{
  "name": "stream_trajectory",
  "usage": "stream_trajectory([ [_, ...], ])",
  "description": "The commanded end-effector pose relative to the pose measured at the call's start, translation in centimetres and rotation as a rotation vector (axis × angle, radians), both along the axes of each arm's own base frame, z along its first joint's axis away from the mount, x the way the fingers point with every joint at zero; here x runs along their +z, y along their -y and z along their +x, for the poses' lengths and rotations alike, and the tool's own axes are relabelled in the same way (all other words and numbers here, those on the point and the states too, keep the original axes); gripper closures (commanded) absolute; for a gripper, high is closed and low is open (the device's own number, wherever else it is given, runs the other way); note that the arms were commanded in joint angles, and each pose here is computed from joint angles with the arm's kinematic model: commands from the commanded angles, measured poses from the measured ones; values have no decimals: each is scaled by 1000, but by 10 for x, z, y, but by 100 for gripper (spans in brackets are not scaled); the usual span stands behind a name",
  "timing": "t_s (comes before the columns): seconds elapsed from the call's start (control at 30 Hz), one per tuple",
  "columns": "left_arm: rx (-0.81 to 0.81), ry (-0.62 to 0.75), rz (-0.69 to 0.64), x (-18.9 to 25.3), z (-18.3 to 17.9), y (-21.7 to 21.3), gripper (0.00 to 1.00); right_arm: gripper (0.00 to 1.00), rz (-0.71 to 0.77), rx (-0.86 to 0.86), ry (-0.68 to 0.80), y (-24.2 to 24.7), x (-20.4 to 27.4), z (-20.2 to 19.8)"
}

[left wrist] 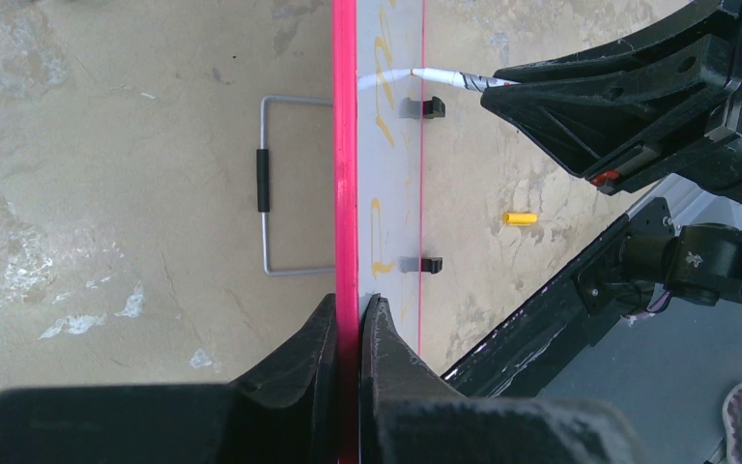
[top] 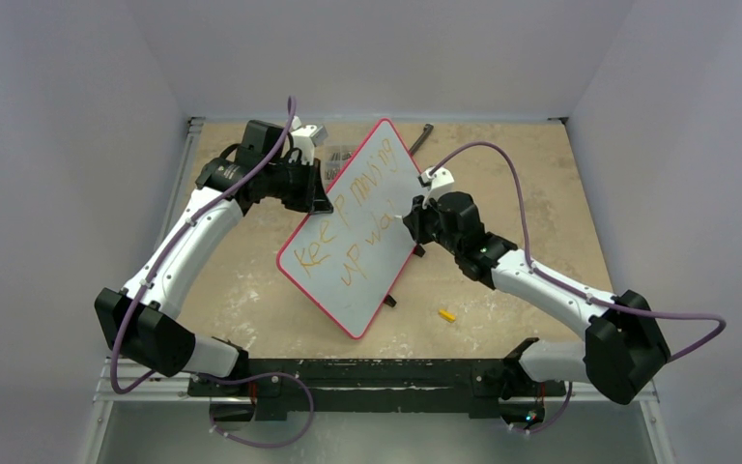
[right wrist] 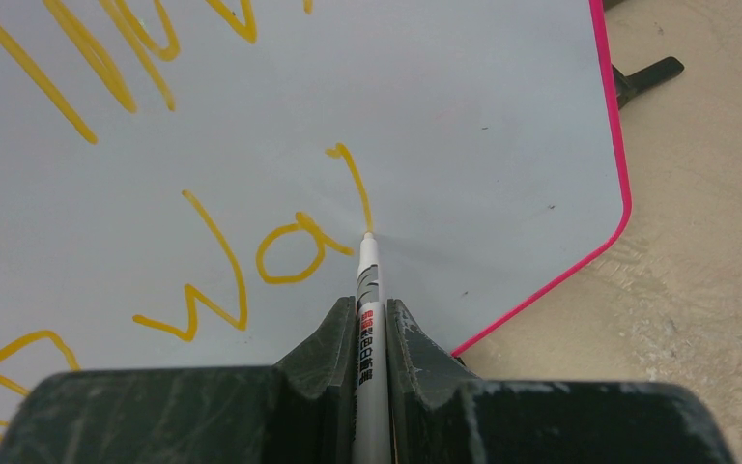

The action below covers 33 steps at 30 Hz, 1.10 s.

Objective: Write a sentence on the whiteboard

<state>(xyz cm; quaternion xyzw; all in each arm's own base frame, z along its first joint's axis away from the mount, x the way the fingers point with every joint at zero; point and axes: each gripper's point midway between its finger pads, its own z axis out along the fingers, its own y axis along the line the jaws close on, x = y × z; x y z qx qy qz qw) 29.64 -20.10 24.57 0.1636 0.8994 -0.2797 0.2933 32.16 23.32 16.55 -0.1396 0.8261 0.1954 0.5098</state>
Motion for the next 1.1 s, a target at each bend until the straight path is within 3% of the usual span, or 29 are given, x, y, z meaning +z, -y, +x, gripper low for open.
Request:
stream_trajectory([
  [0.0,8,103,128,-4,13,-20,100,100,45,28,30,-8,21,-1],
  [1.07,8,103,124,-4,12,-19,100,100,-16,-28,88,-9,51,38],
])
